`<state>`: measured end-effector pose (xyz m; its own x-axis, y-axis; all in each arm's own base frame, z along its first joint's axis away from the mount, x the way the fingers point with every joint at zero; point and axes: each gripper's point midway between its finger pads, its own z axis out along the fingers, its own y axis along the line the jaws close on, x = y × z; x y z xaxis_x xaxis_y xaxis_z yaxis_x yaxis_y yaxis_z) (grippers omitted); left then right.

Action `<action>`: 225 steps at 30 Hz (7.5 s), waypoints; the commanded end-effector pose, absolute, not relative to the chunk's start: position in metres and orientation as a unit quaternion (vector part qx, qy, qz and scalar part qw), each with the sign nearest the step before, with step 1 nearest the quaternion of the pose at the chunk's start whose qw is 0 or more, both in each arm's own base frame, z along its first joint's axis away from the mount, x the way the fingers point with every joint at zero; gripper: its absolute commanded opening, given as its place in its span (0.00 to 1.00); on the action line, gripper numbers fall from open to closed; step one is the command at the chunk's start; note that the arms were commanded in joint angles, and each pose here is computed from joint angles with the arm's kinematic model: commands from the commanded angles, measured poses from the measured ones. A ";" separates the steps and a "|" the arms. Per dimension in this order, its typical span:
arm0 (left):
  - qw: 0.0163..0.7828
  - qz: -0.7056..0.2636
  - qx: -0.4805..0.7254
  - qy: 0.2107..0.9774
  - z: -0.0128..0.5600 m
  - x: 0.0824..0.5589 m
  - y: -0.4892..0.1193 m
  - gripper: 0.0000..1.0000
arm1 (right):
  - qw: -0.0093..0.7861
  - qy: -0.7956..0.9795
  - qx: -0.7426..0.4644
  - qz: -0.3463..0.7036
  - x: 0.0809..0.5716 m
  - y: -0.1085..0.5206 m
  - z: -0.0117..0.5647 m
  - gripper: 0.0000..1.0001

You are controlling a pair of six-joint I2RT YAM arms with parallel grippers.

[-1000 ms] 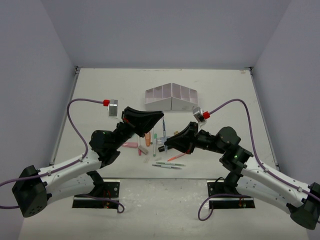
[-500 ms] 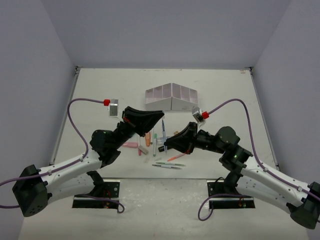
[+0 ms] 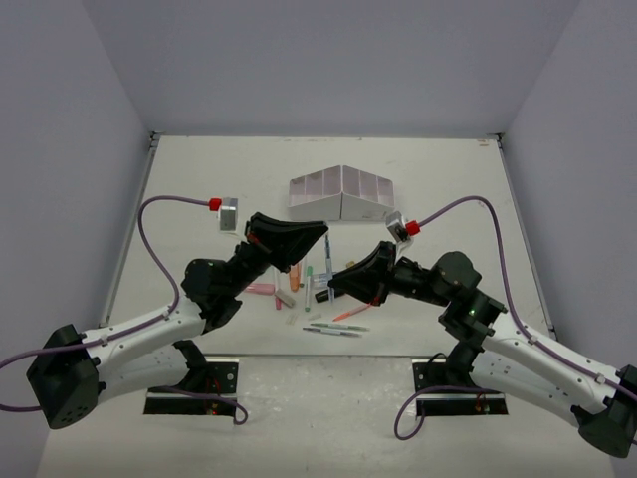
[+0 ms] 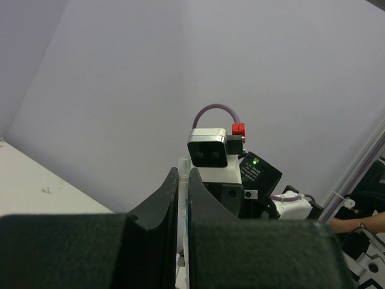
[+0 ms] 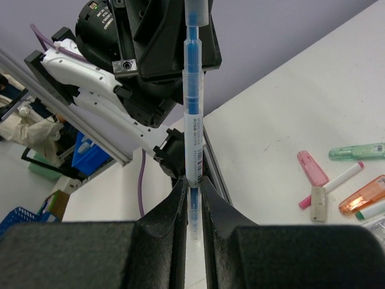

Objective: Sort the stationery into containers
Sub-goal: Close the pen cap on the pen, then place the pen in the storage box, then pick up the pen from the center of the board.

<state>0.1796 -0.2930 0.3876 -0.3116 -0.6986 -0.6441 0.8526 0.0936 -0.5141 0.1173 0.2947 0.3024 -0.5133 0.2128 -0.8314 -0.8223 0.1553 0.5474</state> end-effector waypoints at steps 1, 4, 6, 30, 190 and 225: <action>0.580 -0.680 0.086 0.440 0.393 0.175 -0.290 0.00 | 0.467 0.603 -0.234 0.603 0.122 0.290 0.333 0.00; 0.581 -0.680 0.089 0.438 0.394 0.173 -0.290 0.00 | 0.474 0.606 -0.226 0.598 0.126 0.289 0.334 0.00; 0.581 -0.680 0.089 0.438 0.394 0.173 -0.290 0.00 | 0.477 0.604 -0.224 0.598 0.127 0.289 0.336 0.00; 0.565 -0.671 0.074 0.474 0.362 0.180 -0.295 0.00 | 0.556 0.495 -0.211 0.633 0.135 0.292 0.400 0.00; 0.534 -0.133 -0.051 0.834 0.229 0.211 -0.135 1.00 | 0.554 0.822 -0.043 0.123 0.493 0.227 0.211 0.15; 0.387 -0.089 0.010 0.918 0.104 0.248 -0.245 0.53 | 0.486 0.820 -0.119 0.277 0.255 0.205 0.242 0.39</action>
<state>0.2442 -0.2303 0.0876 -0.7178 0.0025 -0.6963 0.0808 0.9935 -0.0797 0.2937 0.1902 0.3044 -0.2956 0.2182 -0.9300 -0.3823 0.8652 0.3245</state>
